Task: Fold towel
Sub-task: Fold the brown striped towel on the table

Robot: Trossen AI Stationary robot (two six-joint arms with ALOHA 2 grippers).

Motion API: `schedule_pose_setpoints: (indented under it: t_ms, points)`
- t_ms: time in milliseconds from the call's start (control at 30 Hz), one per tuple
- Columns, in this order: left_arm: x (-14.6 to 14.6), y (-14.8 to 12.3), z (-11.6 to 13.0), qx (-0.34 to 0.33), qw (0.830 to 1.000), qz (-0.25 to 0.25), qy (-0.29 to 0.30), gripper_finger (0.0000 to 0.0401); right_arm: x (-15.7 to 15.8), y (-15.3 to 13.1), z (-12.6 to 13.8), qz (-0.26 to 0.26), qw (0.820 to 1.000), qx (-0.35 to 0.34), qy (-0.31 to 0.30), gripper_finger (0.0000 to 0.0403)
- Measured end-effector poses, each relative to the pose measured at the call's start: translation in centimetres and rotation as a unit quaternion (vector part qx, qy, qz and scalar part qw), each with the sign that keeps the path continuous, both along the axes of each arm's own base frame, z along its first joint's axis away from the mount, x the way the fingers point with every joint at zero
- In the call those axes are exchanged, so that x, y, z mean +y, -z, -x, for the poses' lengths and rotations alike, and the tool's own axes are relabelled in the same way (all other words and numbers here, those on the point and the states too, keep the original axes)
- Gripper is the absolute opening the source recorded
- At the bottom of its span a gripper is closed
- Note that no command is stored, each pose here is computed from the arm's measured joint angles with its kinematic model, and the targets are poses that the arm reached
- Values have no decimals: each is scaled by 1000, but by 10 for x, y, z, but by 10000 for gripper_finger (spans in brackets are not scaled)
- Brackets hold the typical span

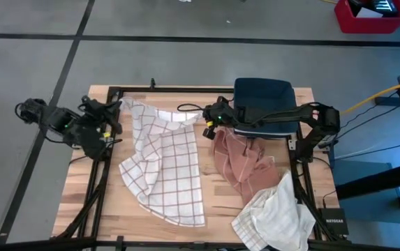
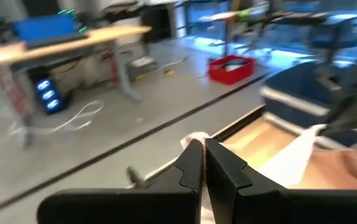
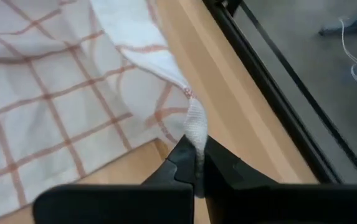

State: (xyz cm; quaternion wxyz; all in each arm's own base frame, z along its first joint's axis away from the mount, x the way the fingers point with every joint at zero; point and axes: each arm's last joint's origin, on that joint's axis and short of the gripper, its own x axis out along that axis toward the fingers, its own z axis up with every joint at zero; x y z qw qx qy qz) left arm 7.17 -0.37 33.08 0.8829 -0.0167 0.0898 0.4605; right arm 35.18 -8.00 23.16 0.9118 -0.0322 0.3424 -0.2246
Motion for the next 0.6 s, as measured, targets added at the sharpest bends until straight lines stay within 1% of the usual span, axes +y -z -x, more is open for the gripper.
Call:
schedule_pose_setpoints:
  t_ms: [200, 300, 367, 500, 600]
  points:
    - [6, 31, -7, 10, 998, 6, -68, 3, -19, 14, 8, -8, 999, -28, 37, 15]
    - [8, 47, -11, 19, 996, 29, -80, 2, -27, 19, 8, -15, 999, -36, 38, 15]
    - [8, 57, -15, 22, 995, 54, -77, 2, -31, 29, 8, -23, 999, -18, 39, 14]
    - [6, 73, -29, 30, 994, 99, -36, 2, -34, 43, 3, -28, 999, -5, 42, 13]
    - [8, 82, -39, 48, 994, 102, -9, 2, -35, 50, 1, -31, 999, 0, 41, 15]
